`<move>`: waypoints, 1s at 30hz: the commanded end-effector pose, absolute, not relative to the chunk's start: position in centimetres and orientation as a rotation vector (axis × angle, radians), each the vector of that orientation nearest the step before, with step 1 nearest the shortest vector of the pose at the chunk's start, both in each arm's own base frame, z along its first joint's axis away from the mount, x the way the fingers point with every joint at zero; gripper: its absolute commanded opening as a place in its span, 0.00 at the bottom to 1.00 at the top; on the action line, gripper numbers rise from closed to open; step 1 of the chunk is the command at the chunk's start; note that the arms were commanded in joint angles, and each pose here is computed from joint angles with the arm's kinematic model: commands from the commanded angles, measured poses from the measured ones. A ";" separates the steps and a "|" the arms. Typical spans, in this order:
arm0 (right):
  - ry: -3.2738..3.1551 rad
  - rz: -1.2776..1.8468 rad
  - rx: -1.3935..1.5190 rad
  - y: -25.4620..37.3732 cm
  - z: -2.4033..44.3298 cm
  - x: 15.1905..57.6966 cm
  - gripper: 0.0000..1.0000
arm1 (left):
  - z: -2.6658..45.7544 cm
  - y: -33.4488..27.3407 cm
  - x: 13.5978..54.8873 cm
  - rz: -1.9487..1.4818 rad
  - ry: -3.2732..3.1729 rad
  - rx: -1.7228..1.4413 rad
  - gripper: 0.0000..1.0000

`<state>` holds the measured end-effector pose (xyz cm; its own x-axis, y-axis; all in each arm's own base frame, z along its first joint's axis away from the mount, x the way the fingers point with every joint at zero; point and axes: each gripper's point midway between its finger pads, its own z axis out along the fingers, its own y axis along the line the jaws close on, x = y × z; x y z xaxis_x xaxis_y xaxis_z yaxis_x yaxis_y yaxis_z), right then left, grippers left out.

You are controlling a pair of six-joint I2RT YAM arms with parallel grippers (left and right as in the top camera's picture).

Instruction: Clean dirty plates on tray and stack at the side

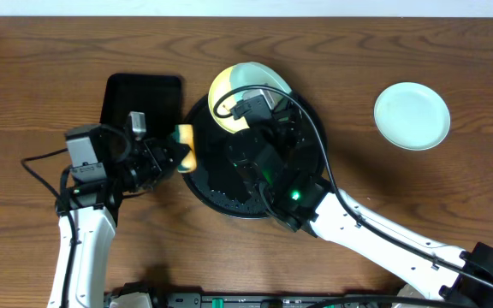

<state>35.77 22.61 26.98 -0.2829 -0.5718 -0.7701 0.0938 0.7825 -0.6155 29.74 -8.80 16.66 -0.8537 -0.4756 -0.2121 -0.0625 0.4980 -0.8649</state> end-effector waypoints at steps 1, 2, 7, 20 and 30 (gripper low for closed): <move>1.741 -0.647 -0.304 22.5 27.7 35.7 0.01 | 17.4 -11.3 28.8 -1.410 2.341 -0.348 0.08; 1.741 -0.644 -0.304 22.5 27.7 35.7 0.01 | 17.4 -12.0 28.6 -1.421 2.351 -0.326 0.07; 1.736 -0.633 -0.294 22.6 27.8 35.8 0.01 | 18.2 -16.0 27.6 -1.483 2.372 -0.170 0.08; 1.697 -0.534 -0.325 25.7 28.8 33.7 0.01 | 17.6 -19.6 30.7 -1.253 2.295 -0.030 0.07; 1.686 -0.507 -0.311 25.6 29.8 33.2 0.01 | 16.2 -18.9 32.3 -1.219 2.303 -0.077 0.08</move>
